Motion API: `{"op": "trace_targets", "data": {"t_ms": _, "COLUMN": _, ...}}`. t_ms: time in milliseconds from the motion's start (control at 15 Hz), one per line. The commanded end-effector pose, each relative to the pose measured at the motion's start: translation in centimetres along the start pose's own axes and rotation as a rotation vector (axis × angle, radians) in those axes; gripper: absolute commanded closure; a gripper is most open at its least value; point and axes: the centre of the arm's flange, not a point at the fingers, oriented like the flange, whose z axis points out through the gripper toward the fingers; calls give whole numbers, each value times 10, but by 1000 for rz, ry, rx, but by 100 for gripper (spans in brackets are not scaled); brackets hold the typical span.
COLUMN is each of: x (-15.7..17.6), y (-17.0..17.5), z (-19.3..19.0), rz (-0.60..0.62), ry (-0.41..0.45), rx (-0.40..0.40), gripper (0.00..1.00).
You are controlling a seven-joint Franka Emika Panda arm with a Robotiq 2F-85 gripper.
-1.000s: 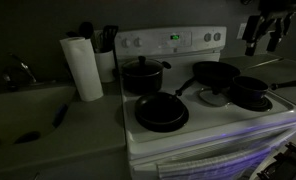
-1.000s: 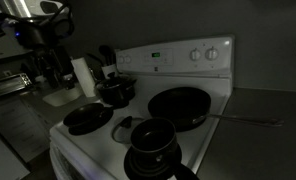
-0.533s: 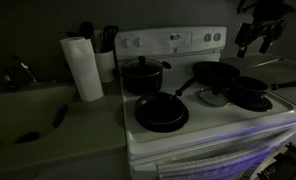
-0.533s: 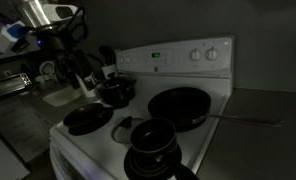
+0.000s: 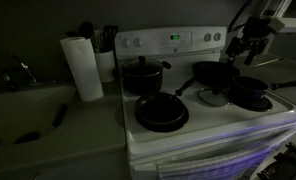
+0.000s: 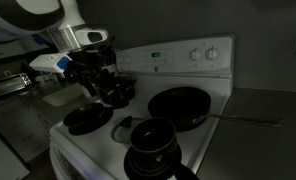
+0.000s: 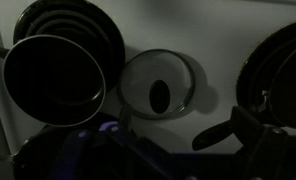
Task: Put the lid on to the pot on the front left stove plate.
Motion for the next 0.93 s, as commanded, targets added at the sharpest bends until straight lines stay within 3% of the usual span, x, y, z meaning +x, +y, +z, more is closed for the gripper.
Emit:
{"op": "trace_targets", "data": {"t_ms": 0, "x": 2, "y": -6, "z": 8, "rz": -43, "ry": 19, "rx": -7, "gripper": 0}}
{"op": "trace_targets", "data": {"t_ms": 400, "x": 11, "y": -9, "z": 37, "rz": -194, "ry": 63, "rx": 9, "gripper": 0}}
{"op": "trace_targets", "data": {"t_ms": 867, "x": 16, "y": -1, "z": 86, "rz": -208, "ry": 46, "rx": 45, "gripper": 0}}
